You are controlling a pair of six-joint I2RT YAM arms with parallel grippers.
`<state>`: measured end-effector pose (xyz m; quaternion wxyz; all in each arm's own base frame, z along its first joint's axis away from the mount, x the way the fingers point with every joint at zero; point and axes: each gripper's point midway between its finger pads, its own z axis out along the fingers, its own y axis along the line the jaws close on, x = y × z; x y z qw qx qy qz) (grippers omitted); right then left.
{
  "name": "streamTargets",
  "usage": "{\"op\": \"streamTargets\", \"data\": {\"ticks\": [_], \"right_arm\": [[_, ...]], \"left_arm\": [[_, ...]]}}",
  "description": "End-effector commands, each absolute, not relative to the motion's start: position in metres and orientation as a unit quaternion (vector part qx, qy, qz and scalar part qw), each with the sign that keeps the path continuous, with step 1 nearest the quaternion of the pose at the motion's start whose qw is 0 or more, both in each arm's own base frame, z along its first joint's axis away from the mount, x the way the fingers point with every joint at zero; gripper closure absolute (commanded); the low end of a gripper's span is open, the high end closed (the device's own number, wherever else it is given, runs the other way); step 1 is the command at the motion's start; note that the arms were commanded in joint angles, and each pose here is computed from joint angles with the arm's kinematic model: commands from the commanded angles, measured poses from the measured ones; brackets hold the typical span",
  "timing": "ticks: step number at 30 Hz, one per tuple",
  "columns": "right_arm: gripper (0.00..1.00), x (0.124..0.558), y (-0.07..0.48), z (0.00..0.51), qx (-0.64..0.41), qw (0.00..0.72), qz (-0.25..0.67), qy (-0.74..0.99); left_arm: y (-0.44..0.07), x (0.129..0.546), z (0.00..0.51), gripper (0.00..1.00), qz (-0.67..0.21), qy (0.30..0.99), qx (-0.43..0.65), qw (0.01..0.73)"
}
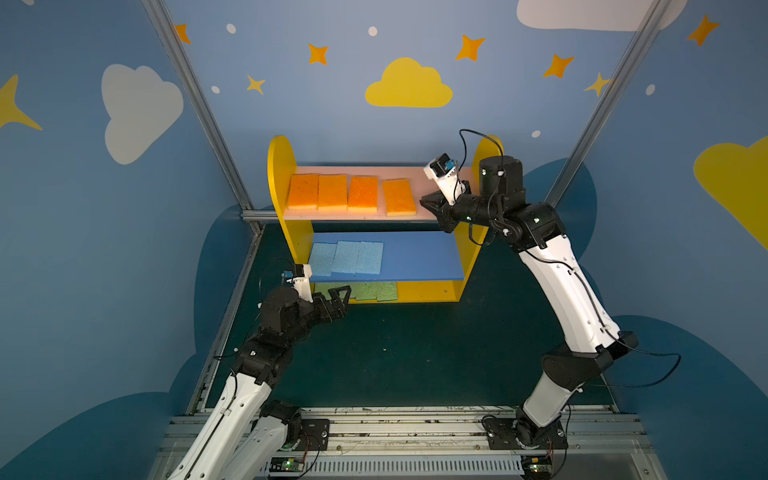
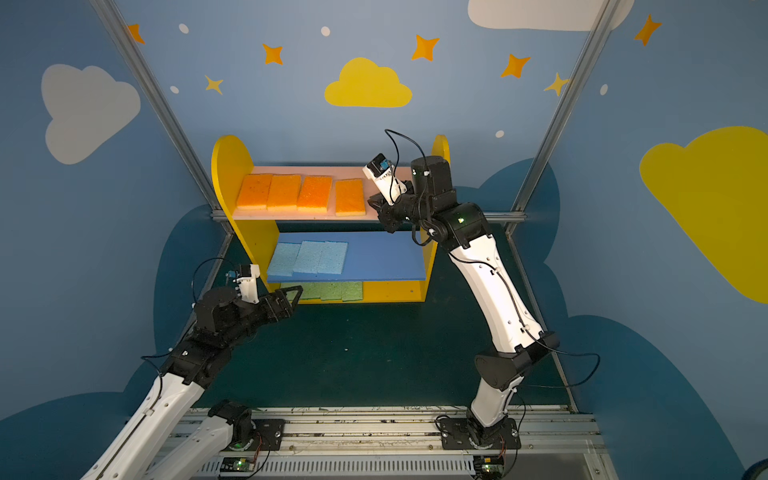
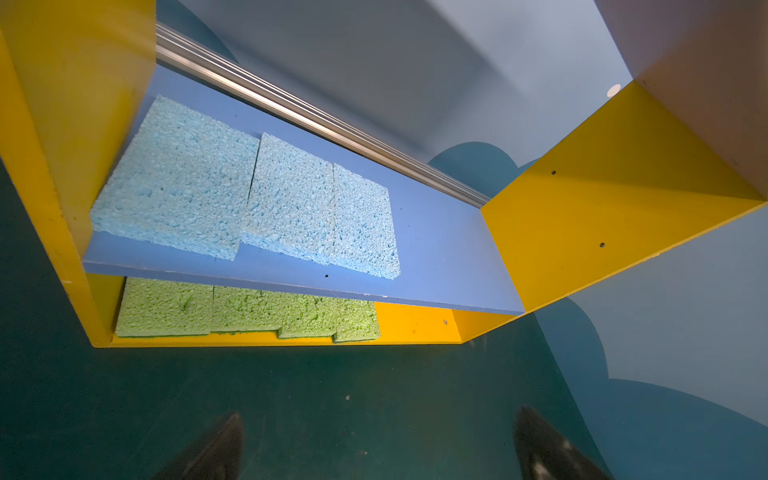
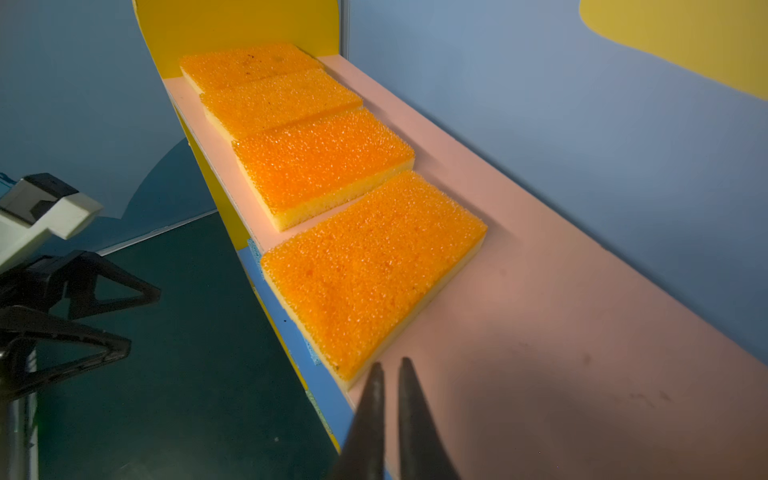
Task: Place and organize the cleaning sponges onto the shelf
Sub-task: 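Push the new sponge with the right gripper against the row to align it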
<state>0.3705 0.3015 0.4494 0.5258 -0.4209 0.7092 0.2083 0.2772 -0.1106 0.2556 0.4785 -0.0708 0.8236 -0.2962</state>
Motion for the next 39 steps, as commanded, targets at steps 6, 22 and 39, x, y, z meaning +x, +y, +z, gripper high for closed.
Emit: {"op": "streamTargets", "data": {"ticks": [6, 22, 39], "right_arm": [[0.46, 0.368, 0.310, 0.444, -0.424, 0.520, 0.233, 0.703], [0.56, 0.390, 0.328, 0.428, -0.417, 0.498, 0.249, 0.718], [0.53, 0.395, 0.352, 0.423, -0.435, 0.475, 0.308, 0.700]], "left_arm": [[-0.112, 0.276, 0.267, 0.00, -0.299, 0.817, -0.061, 0.489], [-0.112, 0.277, 0.267, 0.01, -0.299, 0.817, -0.063, 0.488], [-0.112, 0.278, 0.266, 0.01, -0.297, 0.819, -0.062, 0.487]]}}
